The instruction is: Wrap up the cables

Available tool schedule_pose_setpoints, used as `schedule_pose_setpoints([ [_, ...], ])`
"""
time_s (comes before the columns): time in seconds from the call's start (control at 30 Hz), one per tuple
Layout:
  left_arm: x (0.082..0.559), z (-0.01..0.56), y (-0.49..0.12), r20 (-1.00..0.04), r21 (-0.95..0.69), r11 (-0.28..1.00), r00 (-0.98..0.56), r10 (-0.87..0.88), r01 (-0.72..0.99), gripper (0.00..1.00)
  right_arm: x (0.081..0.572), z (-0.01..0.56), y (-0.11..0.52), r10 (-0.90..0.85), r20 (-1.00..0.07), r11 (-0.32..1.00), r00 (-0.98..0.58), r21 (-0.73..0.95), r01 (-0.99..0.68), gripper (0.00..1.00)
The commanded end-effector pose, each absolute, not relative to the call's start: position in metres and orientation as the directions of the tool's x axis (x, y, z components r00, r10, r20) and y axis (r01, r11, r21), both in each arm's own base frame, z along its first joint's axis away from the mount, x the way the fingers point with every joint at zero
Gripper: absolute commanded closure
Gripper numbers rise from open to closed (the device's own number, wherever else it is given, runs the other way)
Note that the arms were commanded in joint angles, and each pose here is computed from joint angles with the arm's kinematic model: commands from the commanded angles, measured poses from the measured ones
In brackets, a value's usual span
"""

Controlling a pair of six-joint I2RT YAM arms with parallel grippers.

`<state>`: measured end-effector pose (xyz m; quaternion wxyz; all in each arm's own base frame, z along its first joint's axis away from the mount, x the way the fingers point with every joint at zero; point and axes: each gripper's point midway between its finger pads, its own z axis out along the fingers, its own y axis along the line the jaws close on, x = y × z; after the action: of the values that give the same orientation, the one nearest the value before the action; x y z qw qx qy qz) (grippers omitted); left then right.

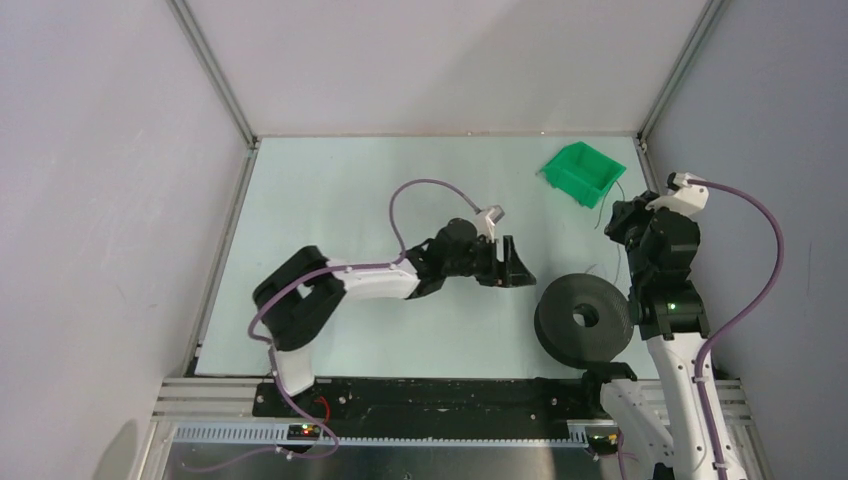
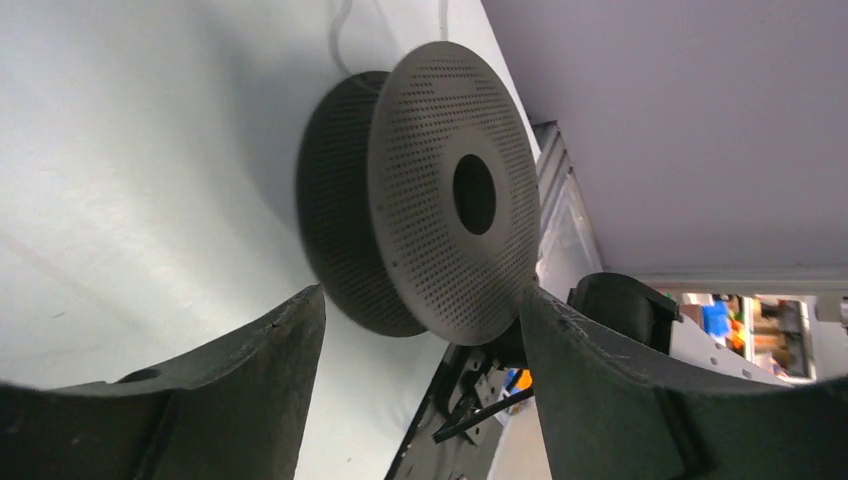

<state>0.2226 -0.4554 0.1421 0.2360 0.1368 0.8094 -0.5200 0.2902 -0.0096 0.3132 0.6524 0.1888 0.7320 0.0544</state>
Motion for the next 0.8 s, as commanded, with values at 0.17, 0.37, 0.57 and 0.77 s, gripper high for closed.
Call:
schedule_pose_setpoints([
  [0.17, 0.190, 0.138, -0.519, -0.453, -0.862, 0.252, -0.891, 0.005, 0.440, 0.28, 0.281, 0.325, -0.003, 0.368, -0.929, 0.922, -0.038, 0.360, 0.145, 1.00],
  [0.37, 0.178, 0.115, -0.539, -0.389, -0.892, 0.235, -0.920, 0.039, 0.387, 0.38, 0.279, 0.326, -0.001, 0.368, -0.929, 0.923, -0.032, 0.361, 0.133, 1.00],
  [0.57, 0.175, 0.131, -0.550, -0.383, -0.906, 0.173, -0.922, 0.049, 0.386, 0.76, 0.278, 0.323, -0.001, 0.359, -0.933, 0.927, -0.040, 0.351, 0.131, 1.00],
  [0.77, 0.174, 0.153, -0.530, -0.414, -0.896, 0.172, -0.910, 0.009, 0.409, 1.00, 0.276, 0.318, 0.001, 0.365, -0.930, 0.925, -0.048, 0.357, 0.126, 1.00],
])
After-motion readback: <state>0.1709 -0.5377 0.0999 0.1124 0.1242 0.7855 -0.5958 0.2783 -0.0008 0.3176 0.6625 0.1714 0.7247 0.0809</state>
